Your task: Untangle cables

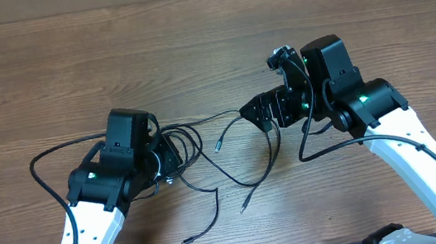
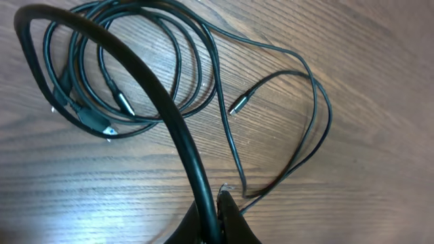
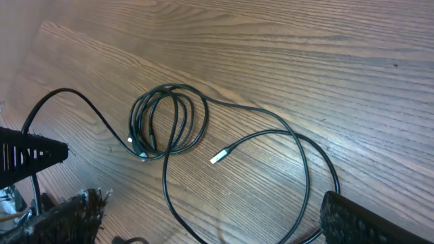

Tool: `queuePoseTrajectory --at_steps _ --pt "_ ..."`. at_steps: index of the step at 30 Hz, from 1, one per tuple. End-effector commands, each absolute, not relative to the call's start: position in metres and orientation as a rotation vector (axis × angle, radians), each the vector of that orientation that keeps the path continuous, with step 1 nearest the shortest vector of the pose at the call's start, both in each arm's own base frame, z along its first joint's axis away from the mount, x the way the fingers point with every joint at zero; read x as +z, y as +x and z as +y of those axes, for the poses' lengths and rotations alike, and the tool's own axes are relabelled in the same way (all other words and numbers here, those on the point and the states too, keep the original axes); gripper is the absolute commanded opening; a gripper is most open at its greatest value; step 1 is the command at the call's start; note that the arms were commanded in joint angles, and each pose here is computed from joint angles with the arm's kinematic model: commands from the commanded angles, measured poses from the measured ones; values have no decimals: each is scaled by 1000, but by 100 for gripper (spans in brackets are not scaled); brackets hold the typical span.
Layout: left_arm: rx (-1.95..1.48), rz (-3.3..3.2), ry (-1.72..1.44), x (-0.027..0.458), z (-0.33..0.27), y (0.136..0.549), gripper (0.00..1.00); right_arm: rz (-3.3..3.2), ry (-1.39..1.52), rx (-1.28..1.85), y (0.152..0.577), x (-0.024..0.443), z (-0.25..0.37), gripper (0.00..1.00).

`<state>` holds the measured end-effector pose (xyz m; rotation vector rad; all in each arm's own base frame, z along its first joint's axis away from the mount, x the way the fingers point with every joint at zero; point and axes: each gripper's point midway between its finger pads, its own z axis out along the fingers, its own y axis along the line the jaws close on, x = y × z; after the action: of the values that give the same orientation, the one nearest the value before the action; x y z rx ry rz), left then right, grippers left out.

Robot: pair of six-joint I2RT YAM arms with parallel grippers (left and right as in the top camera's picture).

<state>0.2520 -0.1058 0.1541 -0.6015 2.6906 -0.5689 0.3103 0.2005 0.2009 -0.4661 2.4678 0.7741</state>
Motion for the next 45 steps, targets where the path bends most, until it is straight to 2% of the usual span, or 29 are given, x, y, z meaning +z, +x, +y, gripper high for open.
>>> queuePoseTrajectory --at_steps 1,13,23,35,45 --pt "-582 2645 -711 161 -103 255 4 2455 -456 767 315 206 200 100" --pt "-552 2630 -717 161 -99 258 4 2455 -456 767 315 206 200 100" --pt "-377 2523 -741 161 -76 282 4 2455 -456 767 315 206 200 100" --pt "-187 2528 -439 161 -63 294 4 2455 -456 767 315 206 200 100" --pt "-211 2488 -287 171 -71 305 4 2455 -456 767 315 206 200 100"
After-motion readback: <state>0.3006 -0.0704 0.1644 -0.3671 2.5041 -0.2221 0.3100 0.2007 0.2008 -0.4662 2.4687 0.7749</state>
